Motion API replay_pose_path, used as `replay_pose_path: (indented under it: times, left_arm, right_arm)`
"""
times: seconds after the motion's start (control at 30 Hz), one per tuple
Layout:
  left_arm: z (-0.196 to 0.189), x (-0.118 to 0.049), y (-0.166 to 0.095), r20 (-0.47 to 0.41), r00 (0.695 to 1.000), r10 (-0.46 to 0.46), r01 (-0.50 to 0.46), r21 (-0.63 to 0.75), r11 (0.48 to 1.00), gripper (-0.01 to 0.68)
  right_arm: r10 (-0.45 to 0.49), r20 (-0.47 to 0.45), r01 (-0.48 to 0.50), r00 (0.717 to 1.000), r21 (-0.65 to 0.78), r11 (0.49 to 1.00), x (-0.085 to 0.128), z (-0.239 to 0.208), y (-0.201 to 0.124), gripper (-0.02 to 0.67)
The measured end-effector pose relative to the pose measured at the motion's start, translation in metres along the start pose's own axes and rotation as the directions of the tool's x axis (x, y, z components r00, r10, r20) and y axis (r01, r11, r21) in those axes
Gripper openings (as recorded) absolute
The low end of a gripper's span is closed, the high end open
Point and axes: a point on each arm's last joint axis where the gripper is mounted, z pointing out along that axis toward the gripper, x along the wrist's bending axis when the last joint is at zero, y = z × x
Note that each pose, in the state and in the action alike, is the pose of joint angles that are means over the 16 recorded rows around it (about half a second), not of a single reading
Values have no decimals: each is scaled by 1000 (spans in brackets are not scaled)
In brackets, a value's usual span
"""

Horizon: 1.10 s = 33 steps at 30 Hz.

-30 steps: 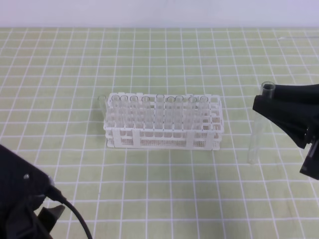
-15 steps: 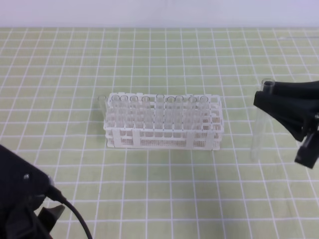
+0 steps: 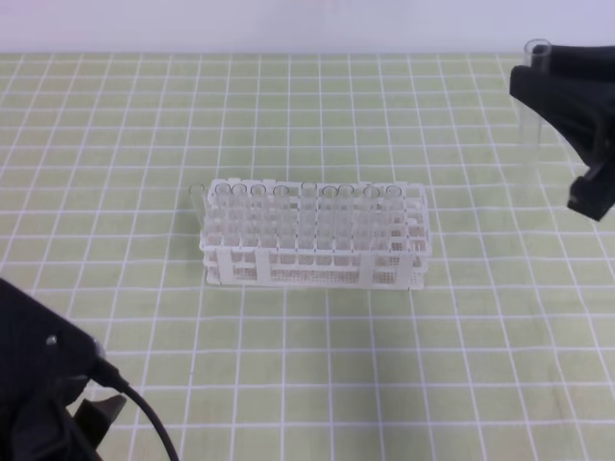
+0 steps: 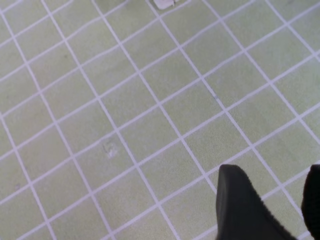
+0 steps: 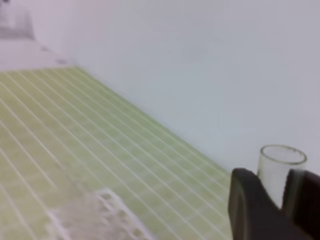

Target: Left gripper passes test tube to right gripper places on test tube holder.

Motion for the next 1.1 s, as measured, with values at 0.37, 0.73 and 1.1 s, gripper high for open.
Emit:
replay_pose_path:
  times: [0.37, 0.73, 1.1]
  left_arm:
    - [0, 0, 0, -1, 1000, 1, -1, -1, 1000, 257]
    - [0, 0, 0, -1, 1000, 1, -1, -2, 1000, 258]
    - [0, 0, 0, 0, 1000, 0, 0, -2, 1000, 257]
  right_arm:
    - [38, 203, -59, 978, 97, 994, -7, 9, 12, 102]
    - [352, 394, -356, 849, -64, 932, 6, 27, 17, 102]
    - [327, 413, -305, 850, -120, 945, 33, 71, 5, 102]
